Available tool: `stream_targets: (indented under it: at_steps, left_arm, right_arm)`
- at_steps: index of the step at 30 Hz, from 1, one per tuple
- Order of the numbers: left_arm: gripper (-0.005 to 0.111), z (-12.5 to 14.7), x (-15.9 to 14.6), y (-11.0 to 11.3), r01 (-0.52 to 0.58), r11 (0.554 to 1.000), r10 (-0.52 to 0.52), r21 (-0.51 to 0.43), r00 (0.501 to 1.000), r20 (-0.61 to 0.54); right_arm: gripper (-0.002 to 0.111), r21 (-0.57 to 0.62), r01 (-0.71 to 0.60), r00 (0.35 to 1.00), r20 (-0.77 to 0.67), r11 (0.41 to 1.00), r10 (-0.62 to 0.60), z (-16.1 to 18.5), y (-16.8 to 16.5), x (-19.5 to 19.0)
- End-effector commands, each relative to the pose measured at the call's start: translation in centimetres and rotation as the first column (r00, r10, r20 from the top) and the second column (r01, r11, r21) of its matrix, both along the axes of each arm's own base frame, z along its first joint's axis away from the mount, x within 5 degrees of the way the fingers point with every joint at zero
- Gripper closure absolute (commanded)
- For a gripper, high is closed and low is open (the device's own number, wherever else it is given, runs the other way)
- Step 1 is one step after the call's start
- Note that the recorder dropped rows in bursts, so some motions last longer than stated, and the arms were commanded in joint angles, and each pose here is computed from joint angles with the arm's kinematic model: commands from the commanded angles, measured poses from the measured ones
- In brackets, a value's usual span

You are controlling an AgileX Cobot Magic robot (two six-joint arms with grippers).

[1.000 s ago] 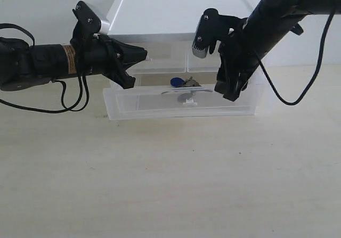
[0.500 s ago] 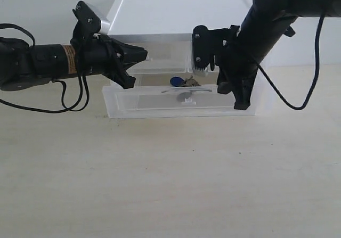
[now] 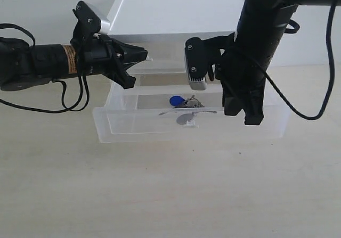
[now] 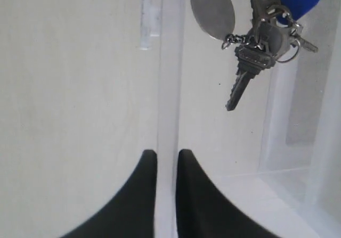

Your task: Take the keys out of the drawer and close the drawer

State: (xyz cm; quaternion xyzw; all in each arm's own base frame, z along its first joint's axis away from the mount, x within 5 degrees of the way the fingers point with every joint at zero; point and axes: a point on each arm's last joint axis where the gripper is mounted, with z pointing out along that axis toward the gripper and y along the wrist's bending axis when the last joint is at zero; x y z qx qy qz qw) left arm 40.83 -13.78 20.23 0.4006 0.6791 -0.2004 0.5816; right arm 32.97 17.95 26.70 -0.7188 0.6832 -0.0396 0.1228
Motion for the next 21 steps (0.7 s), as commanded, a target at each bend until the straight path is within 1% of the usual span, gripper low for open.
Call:
stream_targets:
  at_steps: [1,2,4,5,7,10,12,14,16,18,19,20,21]
  left_arm:
    - [0.102,-0.3,0.2,0.1,-0.018,1.0,0.018,0.006,1.0,-0.018]
    - [0.102,-0.3,0.2,0.1,-0.018,1.0,0.018,0.006,1.0,-0.018]
    - [0.102,-0.3,0.2,0.1,-0.018,1.0,0.018,0.006,1.0,-0.018]
    - [0.102,-0.3,0.2,0.1,-0.018,1.0,0.018,0.006,1.0,-0.018]
    - [0.102,-0.3,0.2,0.1,-0.018,1.0,0.018,0.006,1.0,-0.018]
    - [0.102,-0.3,0.2,0.1,-0.018,1.0,0.018,0.006,1.0,-0.018]
    - [0.102,-0.3,0.2,0.1,-0.018,1.0,0.018,0.006,1.0,-0.018]
    - [0.102,-0.3,0.2,0.1,-0.018,1.0,0.018,0.006,1.0,-0.018]
    - [0.102,-0.3,0.2,0.1,-0.014,1.0,0.014,0.002,1.0,-0.016]
    - [0.102,-0.2,0.2,0.0,-0.008,1.0,0.008,-0.003,1.0,-0.014]
    - [0.102,-0.2,0.2,0.0,-0.007,1.0,0.007,-0.004,1.0,-0.013]
    - [0.102,-0.2,0.2,0.0,-0.006,1.0,0.005,-0.008,1.0,-0.014]
    - [0.102,-0.2,0.2,0.0,-0.008,1.0,0.008,-0.013,1.0,-0.021]
  right_arm:
    - [0.108,0.013,0.047,0.998,0.031,0.999,-0.048,0.9,-0.4,-0.2]
    - [0.108,0.084,0.071,0.997,0.021,0.994,-0.073,1.0,0.2,-0.2]
    - [0.107,0.121,0.084,0.996,-0.014,0.989,-0.082,1.0,0.5,-0.5]
    - [0.105,0.124,0.084,0.996,-0.016,0.989,-0.083,1.0,0.6,-0.5]
    - [0.095,0.123,0.092,0.996,-0.021,0.988,-0.09,1.0,0.5,-0.5]
    - [0.077,0.113,0.104,0.994,-0.038,0.988,-0.1,0.9,0.4,-0.7]
    - [0.067,0.102,0.132,0.99,-0.057,0.986,-0.126,0.9,0.3,-0.8]
    - [0.065,0.101,0.135,0.99,-0.042,0.986,-0.131,1.0,0.2,-0.7]
    - [0.065,0.146,0.169,0.985,-0.004,0.975,-0.171,1.5,0.4,-0.5]
    - [0.065,0.243,0.231,0.965,0.065,0.942,-0.253,2.7,0.6,-0.1]
    - [0.065,0.308,0.259,0.948,0.102,0.916,-0.302,3.4,0.7,0.3]
    - [0.065,0.395,0.311,0.917,0.115,0.865,-0.382,4.2,0.9,0.6]
    - [0.065,0.463,0.334,0.893,0.123,0.821,-0.432,4.6,1.2,1.0]
